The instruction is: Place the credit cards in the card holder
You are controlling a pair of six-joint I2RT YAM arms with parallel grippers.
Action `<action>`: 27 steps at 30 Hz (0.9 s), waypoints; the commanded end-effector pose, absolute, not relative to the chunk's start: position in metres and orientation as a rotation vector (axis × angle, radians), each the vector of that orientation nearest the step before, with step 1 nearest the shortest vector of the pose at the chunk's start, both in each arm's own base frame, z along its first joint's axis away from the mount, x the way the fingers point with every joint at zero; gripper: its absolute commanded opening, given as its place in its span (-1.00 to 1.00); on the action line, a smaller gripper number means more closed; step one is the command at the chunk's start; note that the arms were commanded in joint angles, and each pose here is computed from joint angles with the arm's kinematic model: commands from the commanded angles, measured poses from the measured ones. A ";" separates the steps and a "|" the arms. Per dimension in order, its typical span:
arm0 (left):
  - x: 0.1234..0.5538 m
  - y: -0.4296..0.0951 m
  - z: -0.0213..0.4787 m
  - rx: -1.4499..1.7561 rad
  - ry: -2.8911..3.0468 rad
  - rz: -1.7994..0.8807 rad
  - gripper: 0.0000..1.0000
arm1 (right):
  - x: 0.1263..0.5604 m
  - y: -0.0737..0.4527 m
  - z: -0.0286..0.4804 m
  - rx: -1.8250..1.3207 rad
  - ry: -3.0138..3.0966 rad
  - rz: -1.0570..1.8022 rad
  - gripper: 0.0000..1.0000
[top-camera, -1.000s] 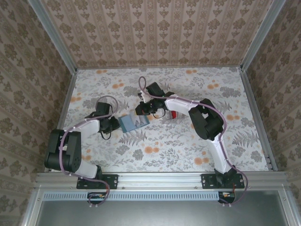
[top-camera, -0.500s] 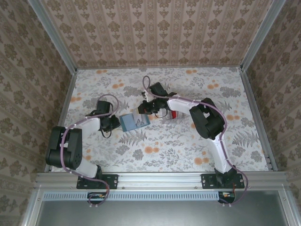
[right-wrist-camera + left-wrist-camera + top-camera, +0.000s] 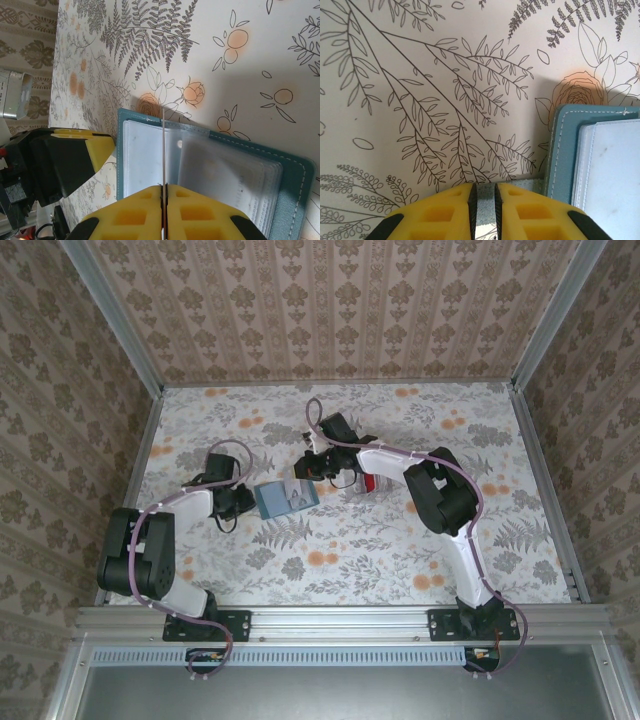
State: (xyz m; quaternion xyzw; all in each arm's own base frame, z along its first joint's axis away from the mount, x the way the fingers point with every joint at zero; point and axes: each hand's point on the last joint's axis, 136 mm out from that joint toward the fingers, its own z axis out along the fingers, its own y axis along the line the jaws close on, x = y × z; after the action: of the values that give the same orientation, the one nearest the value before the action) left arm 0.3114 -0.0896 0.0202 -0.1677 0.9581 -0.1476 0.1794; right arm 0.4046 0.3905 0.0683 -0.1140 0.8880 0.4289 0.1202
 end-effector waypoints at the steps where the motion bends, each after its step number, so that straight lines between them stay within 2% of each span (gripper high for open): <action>1: 0.308 -0.089 0.012 -0.458 2.747 -0.412 -0.60 | 0.403 0.398 0.065 -0.341 2.604 1.281 -0.77; 17: 0.309 -0.095 0.008 -0.456 2.753 -0.436 -0.59 | 0.384 0.406 0.054 -0.361 2.664 1.311 -0.77; 27: 0.307 -0.095 0.011 -0.454 2.750 -0.431 -0.62 | 0.385 0.410 0.095 -0.354 2.573 1.405 -0.77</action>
State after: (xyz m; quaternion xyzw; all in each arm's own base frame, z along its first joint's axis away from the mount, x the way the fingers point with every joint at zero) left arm 0.3180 -0.0933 0.0205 -0.1650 0.9561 -0.1560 0.1852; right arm 0.3928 0.4019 0.0581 -0.1022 0.8873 0.4408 0.0892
